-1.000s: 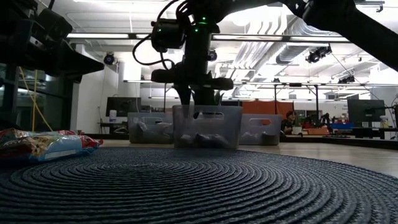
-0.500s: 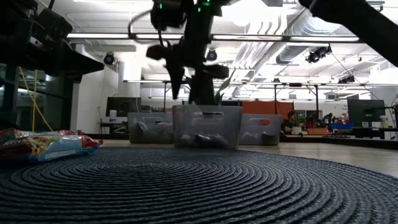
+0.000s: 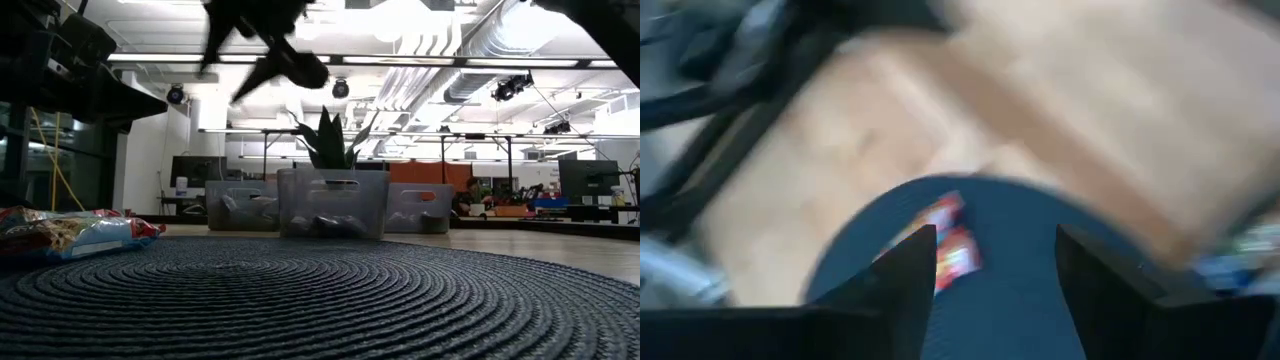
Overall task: Pick and place Granola Bars by type
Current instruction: Put the red granola bar into the right black bin
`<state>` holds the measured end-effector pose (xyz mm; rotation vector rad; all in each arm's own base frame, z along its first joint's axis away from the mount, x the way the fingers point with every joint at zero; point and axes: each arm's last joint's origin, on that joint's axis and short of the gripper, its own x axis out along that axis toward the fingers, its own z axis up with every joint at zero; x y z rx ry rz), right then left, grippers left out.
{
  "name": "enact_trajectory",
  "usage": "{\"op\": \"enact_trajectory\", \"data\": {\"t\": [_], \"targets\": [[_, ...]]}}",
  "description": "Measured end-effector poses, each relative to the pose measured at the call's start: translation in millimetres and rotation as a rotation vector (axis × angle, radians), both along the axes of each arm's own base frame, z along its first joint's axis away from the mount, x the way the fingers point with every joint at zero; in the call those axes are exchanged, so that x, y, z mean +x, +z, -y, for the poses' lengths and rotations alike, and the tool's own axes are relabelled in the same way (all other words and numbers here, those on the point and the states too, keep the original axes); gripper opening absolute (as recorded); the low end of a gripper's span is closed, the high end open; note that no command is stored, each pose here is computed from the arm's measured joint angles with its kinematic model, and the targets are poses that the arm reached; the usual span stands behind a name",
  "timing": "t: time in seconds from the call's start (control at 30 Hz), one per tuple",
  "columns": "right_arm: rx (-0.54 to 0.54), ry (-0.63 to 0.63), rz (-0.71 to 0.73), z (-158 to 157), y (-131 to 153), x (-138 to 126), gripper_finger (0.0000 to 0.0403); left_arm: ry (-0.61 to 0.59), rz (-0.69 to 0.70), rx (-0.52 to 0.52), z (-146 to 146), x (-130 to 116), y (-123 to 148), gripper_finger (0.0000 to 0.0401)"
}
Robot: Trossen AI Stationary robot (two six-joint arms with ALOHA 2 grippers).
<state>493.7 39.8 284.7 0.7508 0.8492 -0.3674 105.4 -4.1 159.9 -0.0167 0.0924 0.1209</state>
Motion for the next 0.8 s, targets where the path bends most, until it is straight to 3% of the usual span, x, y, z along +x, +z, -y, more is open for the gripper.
{"op": "enact_trajectory", "data": {"t": [0.33, 0.6, 0.8], "targets": [[0.014, 0.053, 0.096, -89, 2, -7, 0.0227, 0.000, -0.001, 0.000, 0, 0, 0, 0.0001], [0.050, -0.134, 0.097, -144, -29, -11, 0.0255, 0.000, 0.000, 0.000, 0, 0, 0, 0.0001], [0.082, -0.236, 0.129, -160, -67, 2, 0.0260, 0.000, 0.001, 0.000, 0, 0, 0, 0.0001]]}}
